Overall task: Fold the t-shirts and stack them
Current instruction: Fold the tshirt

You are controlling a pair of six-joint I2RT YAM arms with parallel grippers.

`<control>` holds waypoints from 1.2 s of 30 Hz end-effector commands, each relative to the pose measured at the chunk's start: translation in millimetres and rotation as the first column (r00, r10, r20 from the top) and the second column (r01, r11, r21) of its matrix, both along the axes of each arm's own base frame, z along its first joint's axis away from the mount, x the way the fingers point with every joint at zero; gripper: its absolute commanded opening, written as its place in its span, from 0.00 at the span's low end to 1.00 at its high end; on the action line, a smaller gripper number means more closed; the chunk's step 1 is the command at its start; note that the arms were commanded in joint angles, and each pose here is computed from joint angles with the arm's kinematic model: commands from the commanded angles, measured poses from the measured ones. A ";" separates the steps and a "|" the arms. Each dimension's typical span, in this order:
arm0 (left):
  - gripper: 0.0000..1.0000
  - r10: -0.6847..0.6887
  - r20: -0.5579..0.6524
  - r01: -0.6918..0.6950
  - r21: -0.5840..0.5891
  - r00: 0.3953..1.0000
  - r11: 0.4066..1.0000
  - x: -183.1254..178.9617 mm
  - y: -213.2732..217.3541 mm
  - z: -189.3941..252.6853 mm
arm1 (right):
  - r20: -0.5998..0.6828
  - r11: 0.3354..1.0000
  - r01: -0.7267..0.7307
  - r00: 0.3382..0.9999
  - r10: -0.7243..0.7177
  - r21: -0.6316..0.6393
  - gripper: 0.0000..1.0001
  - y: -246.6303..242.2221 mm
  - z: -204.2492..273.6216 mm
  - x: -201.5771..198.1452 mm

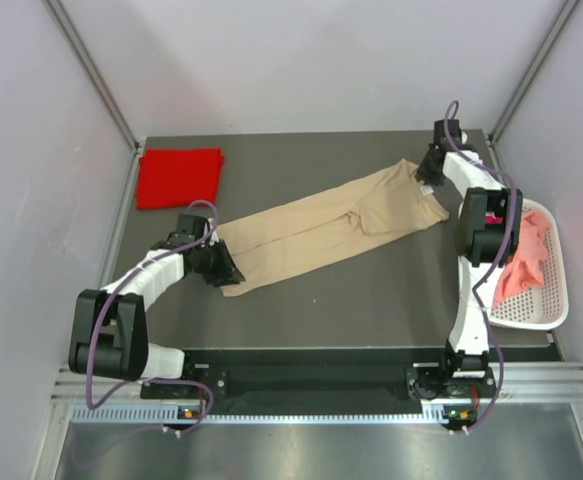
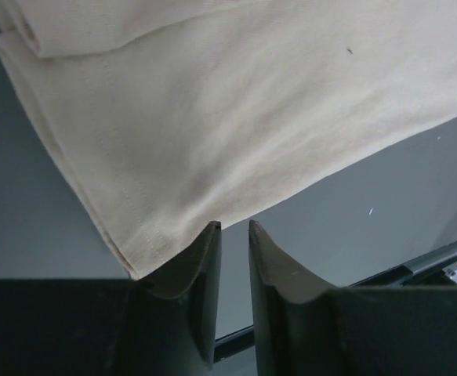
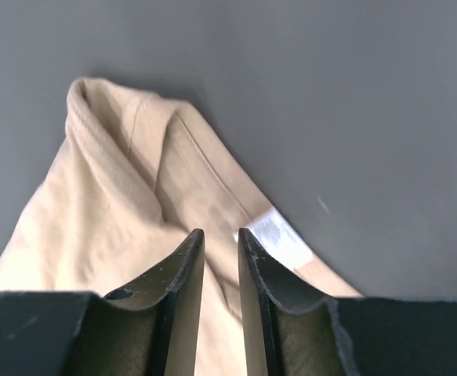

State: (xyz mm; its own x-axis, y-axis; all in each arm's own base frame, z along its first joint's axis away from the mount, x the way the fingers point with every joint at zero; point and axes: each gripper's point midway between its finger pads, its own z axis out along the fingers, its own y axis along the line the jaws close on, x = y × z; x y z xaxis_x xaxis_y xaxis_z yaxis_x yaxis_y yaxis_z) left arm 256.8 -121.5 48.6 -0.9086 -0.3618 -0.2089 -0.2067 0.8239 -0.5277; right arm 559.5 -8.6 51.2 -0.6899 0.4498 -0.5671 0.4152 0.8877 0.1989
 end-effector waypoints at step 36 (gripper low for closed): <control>0.00 0.236 -0.068 -0.210 0.268 0.969 0.940 -29.8 48.3 -31.1 | 0.187 0.998 -0.040 0.982 0.030 0.048 0.26 -14.7 86.2 -14.1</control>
State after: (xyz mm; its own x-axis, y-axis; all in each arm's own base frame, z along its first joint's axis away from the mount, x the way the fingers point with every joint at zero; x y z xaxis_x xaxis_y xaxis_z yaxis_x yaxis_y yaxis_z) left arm 230.3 -76.3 21.4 -0.8357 -0.4995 -0.2285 -0.4274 0.8526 -0.3007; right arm 535.6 -18.1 95.2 -0.6547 0.4699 -0.5922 0.3761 0.8820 0.2841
